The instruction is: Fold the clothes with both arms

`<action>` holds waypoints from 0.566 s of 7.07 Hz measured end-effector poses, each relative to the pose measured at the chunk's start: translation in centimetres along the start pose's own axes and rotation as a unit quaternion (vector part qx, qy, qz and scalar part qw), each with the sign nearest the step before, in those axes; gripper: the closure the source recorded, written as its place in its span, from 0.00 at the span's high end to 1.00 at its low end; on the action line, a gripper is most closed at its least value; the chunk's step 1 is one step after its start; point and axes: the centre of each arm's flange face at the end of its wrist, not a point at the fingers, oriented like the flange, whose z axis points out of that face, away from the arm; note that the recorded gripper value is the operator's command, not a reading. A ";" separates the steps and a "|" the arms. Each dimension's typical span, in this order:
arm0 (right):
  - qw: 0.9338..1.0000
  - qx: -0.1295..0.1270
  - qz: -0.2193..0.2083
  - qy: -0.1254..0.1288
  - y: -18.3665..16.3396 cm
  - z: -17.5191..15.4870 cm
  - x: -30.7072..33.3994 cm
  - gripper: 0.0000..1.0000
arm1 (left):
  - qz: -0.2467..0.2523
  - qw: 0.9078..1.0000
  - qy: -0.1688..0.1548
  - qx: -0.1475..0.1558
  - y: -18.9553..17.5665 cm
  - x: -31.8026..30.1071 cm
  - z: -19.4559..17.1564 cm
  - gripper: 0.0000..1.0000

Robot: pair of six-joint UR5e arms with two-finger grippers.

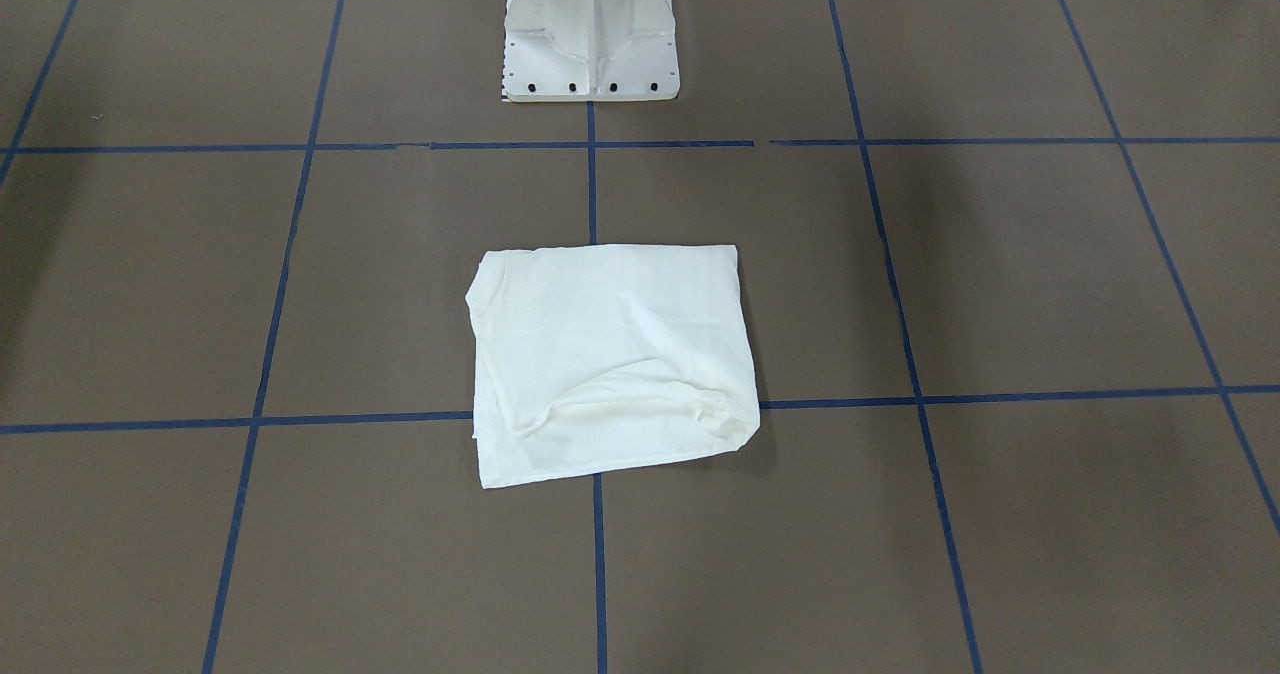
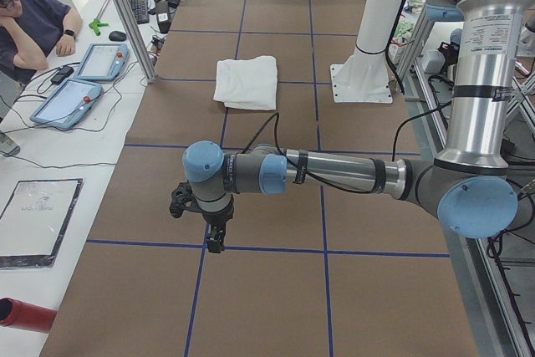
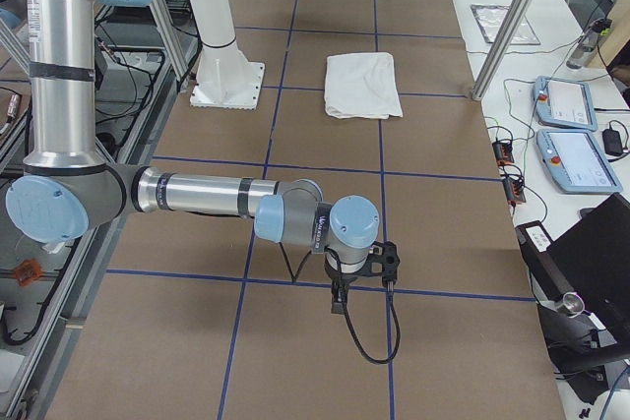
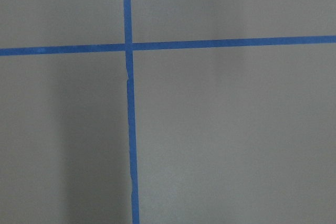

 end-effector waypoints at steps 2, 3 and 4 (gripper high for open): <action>1.000 0.000 0.000 -0.001 0.0 0.0 0.0 1.00 | 0.000 1.000 0.000 0.001 -0.1 0.1 -0.1 1.00; 1.000 0.000 0.000 -0.001 0.0 0.1 0.0 1.00 | 0.001 1.000 0.000 0.001 -0.1 0.1 -0.1 1.00; 1.000 0.000 0.000 -0.001 -0.1 0.0 0.0 1.00 | 0.001 1.000 0.000 0.001 -0.1 0.1 -0.1 1.00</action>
